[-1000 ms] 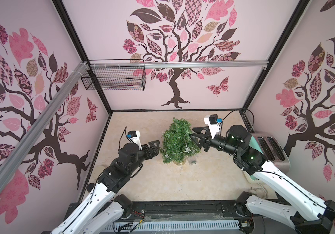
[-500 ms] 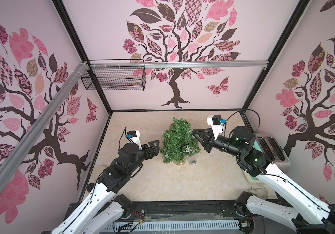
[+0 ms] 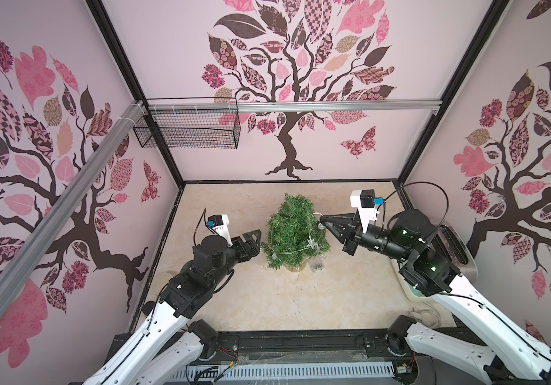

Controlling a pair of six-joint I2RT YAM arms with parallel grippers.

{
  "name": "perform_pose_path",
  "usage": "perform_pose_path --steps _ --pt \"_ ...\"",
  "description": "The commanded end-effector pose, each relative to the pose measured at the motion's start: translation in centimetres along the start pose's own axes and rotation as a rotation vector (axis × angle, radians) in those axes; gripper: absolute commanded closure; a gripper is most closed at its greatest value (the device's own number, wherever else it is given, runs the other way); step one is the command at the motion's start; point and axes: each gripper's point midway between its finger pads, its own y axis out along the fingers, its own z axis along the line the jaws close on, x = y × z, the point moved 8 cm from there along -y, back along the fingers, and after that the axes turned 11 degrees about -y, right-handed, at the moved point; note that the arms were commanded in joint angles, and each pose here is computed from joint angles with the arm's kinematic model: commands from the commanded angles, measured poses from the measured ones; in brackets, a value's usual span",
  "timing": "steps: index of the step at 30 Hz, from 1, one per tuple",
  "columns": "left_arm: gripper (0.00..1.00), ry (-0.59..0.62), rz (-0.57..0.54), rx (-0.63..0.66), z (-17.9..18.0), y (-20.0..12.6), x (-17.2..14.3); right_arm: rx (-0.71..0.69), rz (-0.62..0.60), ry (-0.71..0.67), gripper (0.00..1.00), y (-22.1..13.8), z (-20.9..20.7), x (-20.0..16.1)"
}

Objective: Remove string lights from the small christmas tree
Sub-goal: Remove the light string from the Christmas tree.

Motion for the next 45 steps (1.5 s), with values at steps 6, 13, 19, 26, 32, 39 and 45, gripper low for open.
perform_pose_path --steps 6,13,19,26,32,39,45 --pt "0.13 0.016 -0.054 -0.019 -1.0 -1.1 1.4 0.113 -0.022 -0.008 1.0 -2.1 2.1 0.6" --pt "0.13 0.016 -0.06 -0.016 -0.9 -1.1 1.4 0.21 0.048 0.02 1.0 -0.6 2.2 0.4" --pt "0.13 0.014 -0.06 -0.009 -0.8 -1.1 1.4 0.238 0.099 0.041 1.0 0.2 2.2 -0.6" --pt "0.12 0.014 -0.067 -0.008 -1.0 -1.2 1.6 0.166 0.125 0.042 1.0 -0.9 2.1 -1.6" --pt "0.13 0.015 -0.078 -0.014 -1.2 -1.6 2.0 -0.103 0.035 -0.011 1.0 -3.6 0.8 -1.3" --pt "0.13 0.029 -0.111 -0.017 -2.1 -2.1 3.1 -0.37 -0.022 -0.029 1.0 -3.7 -1.8 0.9" --pt "0.13 0.039 -0.179 0.0 -2.8 -2.4 5.1 -0.508 -0.073 -0.08 1.0 -2.9 -4.3 4.2"
